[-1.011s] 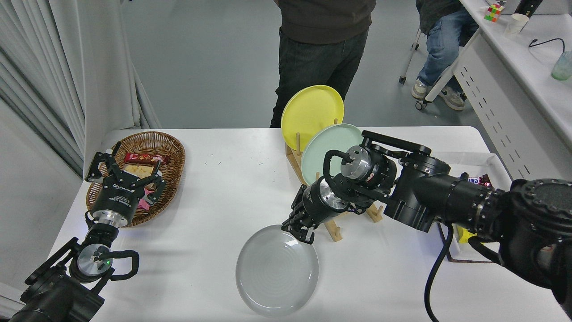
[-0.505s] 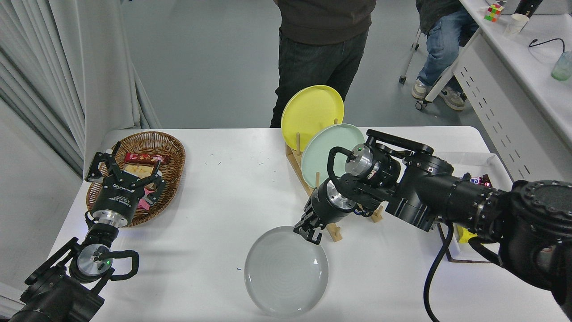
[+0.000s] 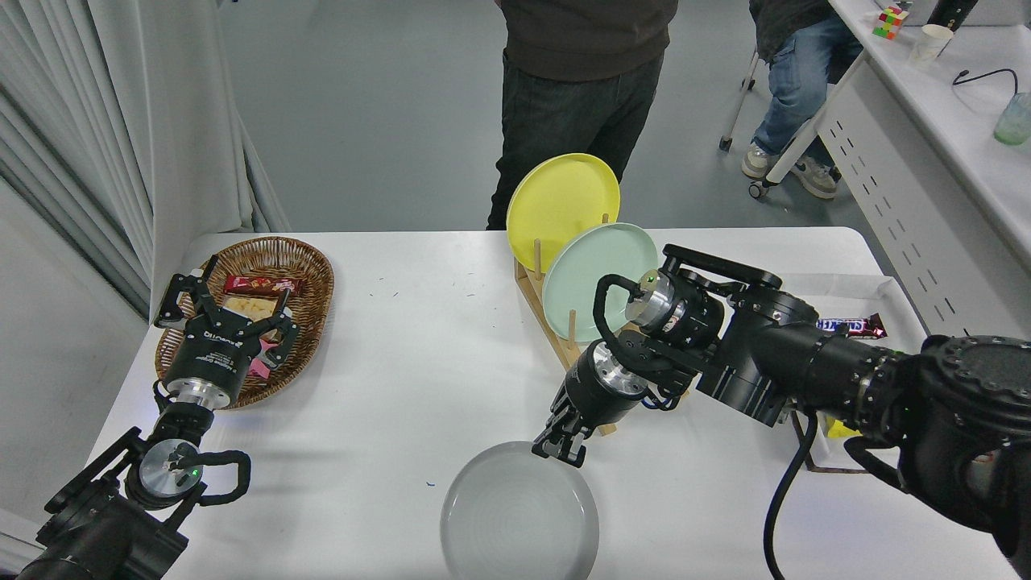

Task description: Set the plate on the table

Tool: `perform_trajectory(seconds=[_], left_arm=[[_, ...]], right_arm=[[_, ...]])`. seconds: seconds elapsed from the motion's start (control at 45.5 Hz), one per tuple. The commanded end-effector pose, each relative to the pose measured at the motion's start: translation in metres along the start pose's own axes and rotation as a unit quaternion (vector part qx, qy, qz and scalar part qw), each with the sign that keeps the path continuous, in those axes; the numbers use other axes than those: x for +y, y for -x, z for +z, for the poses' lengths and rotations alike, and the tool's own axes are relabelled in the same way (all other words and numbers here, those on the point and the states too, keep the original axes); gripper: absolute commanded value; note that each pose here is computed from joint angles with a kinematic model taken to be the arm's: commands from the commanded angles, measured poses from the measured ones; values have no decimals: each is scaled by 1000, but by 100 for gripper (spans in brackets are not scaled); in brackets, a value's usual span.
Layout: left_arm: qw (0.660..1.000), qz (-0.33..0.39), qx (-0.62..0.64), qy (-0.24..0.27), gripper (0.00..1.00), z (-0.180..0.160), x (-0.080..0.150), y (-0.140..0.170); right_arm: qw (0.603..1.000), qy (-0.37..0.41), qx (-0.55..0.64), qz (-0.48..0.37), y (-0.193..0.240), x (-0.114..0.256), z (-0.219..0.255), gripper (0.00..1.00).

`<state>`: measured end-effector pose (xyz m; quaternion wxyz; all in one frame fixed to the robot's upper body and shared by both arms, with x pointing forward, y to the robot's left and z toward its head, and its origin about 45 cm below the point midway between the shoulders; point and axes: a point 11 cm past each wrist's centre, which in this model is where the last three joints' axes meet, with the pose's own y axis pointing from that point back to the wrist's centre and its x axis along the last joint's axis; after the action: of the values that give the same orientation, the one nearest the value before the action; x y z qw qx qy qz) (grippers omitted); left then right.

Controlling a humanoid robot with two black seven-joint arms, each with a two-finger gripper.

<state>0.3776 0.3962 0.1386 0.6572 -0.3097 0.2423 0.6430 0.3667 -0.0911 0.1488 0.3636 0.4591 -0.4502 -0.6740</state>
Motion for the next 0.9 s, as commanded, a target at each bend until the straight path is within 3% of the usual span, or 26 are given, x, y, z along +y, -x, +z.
perform_trajectory(seconds=[0.0,0.264,0.879], left_arm=[[1000,0,0,0,98,0,0,0],[1000,0,0,0,98,0,0,0],[1000,0,0,-1,98,0,0,0]], right_arm=[[1000,0,2,9,-10,-6,-3,0],[996,-27,81,-36,-4,-2,-14,0],[988,-56,110,-91,4,1,-24,0]])
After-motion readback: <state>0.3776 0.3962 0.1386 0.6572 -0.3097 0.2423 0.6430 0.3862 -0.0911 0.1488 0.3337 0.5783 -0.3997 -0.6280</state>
